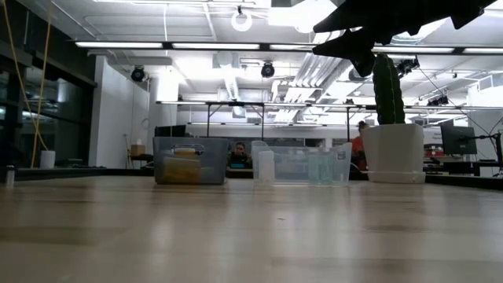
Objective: Pick and place medicine bottles into bin by pill shape (circle, oval)
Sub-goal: Put the green tablet bottle into the transparent bin
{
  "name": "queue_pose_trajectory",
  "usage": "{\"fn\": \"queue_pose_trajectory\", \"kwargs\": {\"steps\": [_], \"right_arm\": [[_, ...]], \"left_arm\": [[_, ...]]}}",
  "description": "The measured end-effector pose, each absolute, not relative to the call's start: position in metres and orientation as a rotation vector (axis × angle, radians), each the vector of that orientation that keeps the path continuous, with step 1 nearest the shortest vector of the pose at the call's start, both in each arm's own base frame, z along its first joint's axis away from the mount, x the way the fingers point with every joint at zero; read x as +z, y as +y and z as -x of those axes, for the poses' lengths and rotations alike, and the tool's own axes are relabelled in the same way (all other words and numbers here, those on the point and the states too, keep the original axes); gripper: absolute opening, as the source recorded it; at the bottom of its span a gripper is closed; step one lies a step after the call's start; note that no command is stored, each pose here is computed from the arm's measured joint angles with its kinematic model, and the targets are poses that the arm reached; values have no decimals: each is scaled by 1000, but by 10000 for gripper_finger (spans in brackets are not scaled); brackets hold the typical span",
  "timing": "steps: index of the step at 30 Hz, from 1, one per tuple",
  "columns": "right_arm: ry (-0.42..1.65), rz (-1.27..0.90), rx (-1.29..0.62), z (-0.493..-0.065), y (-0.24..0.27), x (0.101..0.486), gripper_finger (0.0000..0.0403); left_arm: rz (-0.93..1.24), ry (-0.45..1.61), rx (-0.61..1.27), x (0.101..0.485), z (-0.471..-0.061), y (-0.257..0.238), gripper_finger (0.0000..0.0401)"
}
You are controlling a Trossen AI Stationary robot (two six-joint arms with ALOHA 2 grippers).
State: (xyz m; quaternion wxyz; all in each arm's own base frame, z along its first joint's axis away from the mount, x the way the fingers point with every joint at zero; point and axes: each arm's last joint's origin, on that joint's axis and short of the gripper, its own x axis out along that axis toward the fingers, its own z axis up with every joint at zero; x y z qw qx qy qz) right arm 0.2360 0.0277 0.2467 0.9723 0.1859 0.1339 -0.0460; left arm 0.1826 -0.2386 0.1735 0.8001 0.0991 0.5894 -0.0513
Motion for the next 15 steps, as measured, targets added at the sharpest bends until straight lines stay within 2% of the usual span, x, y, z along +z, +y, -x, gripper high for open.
{"fn": "queue_pose_trajectory", "kwargs": {"steps": [8, 15], "right_arm": [[273, -375, -93, -236, 28, 246, 179], [274, -375, -93, -236, 28, 246, 179]], "left_arm": [[-242, 1254, -133, 175, -183, -238, 181], [-245, 1254, -134, 175, -183, -238, 135]]}}
